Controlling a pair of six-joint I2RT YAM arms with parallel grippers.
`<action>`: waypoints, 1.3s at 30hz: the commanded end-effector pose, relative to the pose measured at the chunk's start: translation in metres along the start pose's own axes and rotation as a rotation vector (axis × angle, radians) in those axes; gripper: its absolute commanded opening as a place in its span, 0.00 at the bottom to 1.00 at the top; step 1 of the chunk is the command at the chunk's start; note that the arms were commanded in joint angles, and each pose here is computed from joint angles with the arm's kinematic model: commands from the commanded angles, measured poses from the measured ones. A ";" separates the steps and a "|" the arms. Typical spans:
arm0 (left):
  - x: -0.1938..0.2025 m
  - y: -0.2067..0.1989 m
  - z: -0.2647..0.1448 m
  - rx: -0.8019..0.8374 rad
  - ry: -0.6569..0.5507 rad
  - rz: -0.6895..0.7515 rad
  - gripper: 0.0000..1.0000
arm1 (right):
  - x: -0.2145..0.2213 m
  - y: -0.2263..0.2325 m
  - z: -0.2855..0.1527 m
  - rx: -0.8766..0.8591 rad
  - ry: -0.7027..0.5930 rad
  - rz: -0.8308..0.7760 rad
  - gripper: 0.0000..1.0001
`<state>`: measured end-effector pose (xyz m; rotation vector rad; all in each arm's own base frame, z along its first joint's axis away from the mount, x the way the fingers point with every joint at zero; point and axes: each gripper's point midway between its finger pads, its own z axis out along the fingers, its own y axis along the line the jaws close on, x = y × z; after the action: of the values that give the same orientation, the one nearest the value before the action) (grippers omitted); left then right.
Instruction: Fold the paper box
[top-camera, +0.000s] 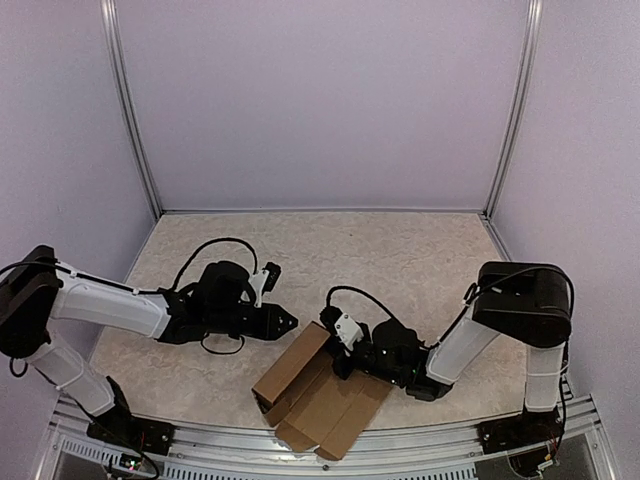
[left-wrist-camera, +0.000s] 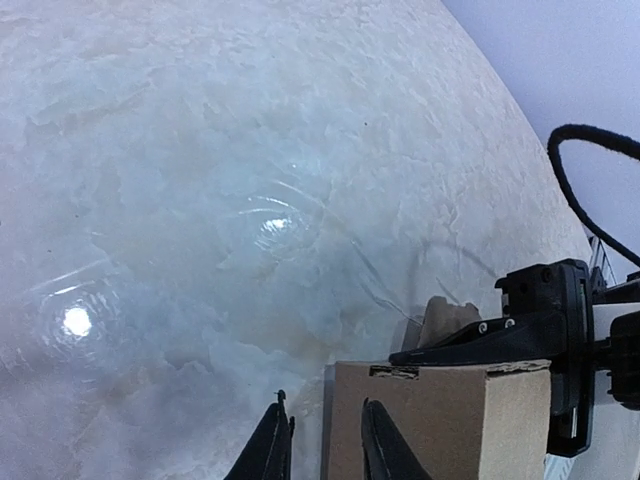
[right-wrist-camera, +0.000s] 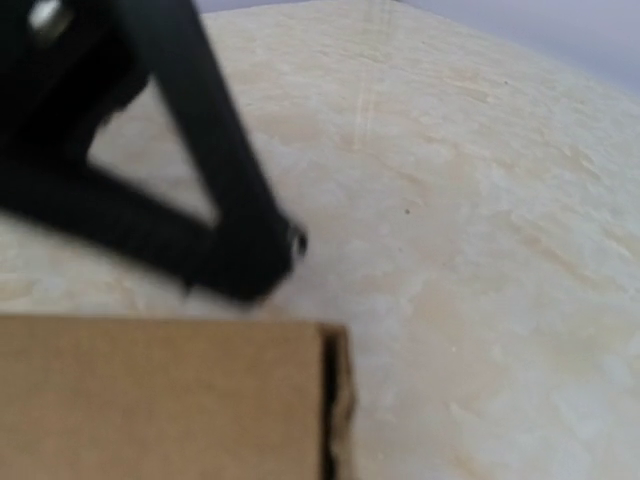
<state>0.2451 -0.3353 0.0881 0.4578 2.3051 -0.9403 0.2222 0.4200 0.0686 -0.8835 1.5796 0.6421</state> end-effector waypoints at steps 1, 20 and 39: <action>-0.004 0.020 -0.023 -0.110 -0.005 0.046 0.24 | -0.001 0.019 -0.007 -0.117 0.091 -0.053 0.00; -0.074 0.012 -0.147 -0.304 -0.260 0.151 0.26 | -0.065 0.018 -0.066 -0.300 0.385 -0.200 0.00; -0.052 -0.011 -0.156 -0.193 -0.263 0.140 0.26 | -0.052 -0.011 -0.122 -0.311 0.966 -0.303 0.00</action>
<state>0.2247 -0.2353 0.2271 0.3732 2.0471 -0.6640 0.1700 0.3596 0.1755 -1.6487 1.9591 0.4192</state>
